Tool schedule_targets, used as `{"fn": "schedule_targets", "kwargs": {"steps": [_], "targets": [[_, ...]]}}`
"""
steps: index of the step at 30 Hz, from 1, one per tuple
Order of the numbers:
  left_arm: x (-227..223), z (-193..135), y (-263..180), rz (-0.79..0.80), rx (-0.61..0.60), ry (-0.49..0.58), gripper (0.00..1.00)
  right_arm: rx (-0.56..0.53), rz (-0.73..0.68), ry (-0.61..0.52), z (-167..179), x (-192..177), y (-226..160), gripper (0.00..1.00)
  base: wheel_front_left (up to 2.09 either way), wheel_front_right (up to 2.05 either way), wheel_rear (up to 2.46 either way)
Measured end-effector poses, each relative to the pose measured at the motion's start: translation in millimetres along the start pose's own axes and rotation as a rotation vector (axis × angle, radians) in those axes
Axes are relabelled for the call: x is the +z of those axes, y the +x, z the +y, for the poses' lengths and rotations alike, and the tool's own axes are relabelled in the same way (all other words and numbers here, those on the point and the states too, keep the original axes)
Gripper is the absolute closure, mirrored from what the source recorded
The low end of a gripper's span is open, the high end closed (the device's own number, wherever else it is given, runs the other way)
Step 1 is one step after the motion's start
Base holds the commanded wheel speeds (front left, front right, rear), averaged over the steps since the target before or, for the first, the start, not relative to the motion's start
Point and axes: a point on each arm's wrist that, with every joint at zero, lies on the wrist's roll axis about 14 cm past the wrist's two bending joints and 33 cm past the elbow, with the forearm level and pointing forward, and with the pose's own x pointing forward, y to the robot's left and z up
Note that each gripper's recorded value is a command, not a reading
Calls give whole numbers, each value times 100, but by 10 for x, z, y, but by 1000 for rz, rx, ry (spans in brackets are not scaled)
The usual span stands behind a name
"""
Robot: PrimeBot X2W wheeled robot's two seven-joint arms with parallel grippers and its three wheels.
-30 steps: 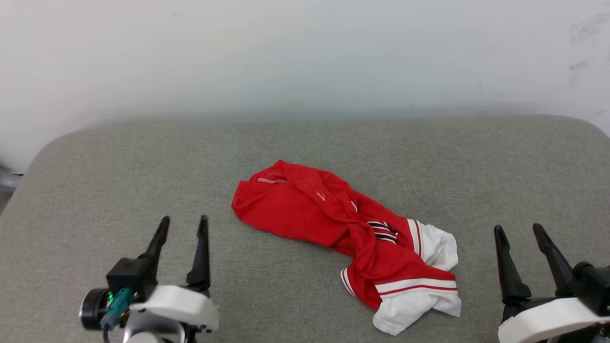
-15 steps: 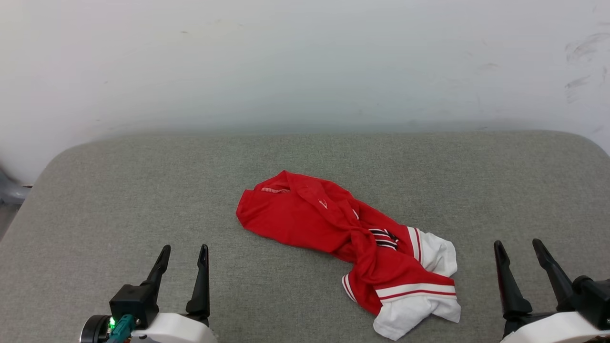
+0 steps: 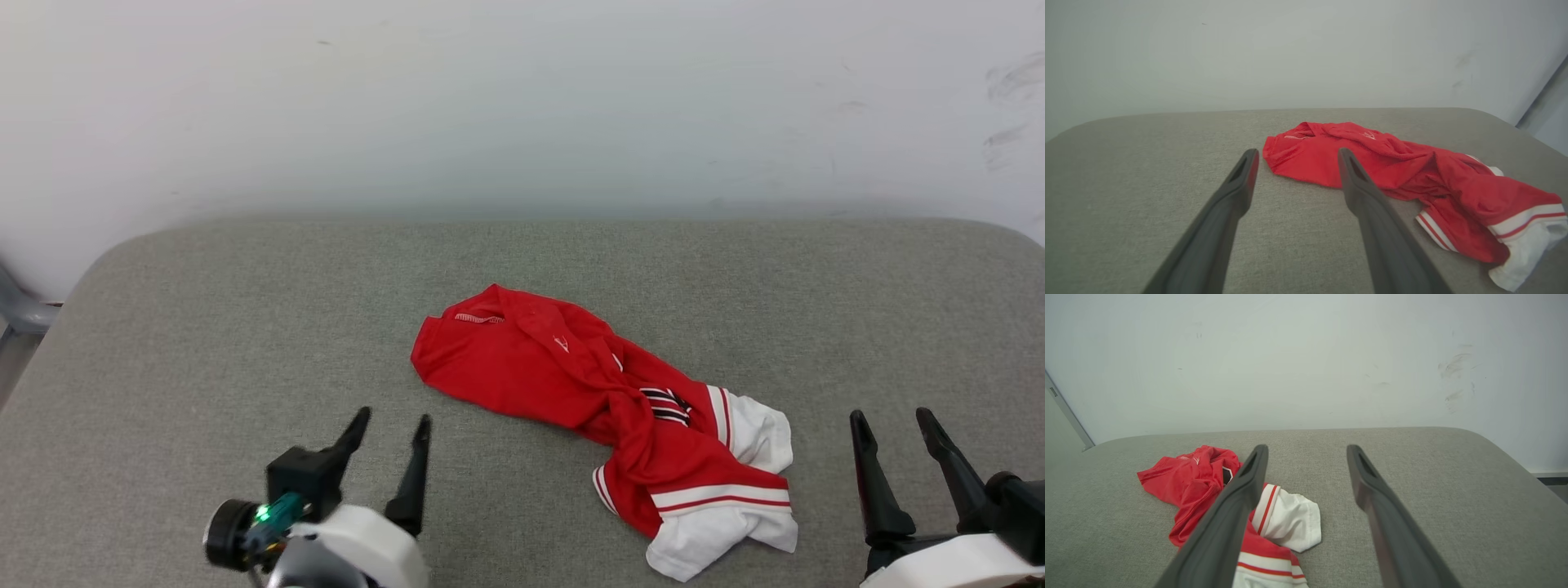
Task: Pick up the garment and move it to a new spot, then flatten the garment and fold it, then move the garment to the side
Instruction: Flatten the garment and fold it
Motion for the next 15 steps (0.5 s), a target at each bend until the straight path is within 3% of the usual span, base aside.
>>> {"fn": "schedule_targets", "kwargs": {"steps": [6, 15], "targets": [[-43, -764, 171, 127, -282, 21, 0, -7, 23, -5, -25, -56, 29, 0, 0, 0, 0], [-337, -1837, 81, 322, -658, 63, 0, -49, 45, -12, -158, -114, 84, 0, 0, 0, 0]]}}
